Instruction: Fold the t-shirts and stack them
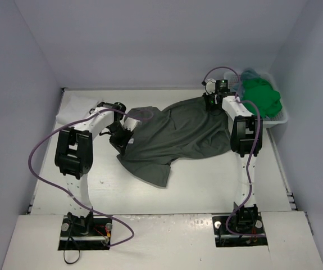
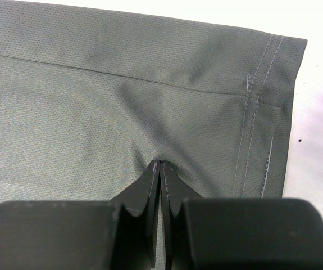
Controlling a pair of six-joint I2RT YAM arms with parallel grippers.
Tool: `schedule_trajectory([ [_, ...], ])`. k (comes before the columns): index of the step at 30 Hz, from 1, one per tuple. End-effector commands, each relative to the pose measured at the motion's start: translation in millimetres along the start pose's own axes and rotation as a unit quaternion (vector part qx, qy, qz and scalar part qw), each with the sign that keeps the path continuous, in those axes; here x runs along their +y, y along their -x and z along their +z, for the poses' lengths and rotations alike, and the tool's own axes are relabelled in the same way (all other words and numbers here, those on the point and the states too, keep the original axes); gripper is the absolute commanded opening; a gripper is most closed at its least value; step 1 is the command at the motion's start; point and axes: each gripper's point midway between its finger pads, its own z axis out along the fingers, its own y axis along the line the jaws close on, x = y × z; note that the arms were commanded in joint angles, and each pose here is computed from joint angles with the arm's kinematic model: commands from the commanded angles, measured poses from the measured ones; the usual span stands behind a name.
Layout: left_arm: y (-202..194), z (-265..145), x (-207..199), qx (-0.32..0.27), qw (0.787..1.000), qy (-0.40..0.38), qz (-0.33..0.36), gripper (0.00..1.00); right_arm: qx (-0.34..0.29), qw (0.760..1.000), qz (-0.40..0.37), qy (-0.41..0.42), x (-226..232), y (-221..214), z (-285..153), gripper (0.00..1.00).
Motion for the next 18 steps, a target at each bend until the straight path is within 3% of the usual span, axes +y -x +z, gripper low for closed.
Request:
schedule_trajectory([
  [1,0,-47,-3,-0.031,0.999,0.03,0.026,0.0,0.006,1.0,0.002,0.005,12,9,-22,0.0],
  [5,18,-75,11,-0.082,0.995,0.048,0.007,0.0,0.01,1.0,-0.001,0.006,16,8,-24,0.0],
  [10,66,-114,31,-0.185,0.981,0.061,-0.02,0.0,0.012,1.0,-0.003,0.011,23,6,-23,0.0],
  [15,121,-111,46,-0.267,0.962,0.039,-0.034,0.0,0.013,1.0,-0.002,0.013,24,6,-22,0.0],
  [18,139,-101,46,-0.284,0.958,0.01,-0.037,0.0,0.014,1.0,-0.002,0.011,24,5,-21,0.0],
])
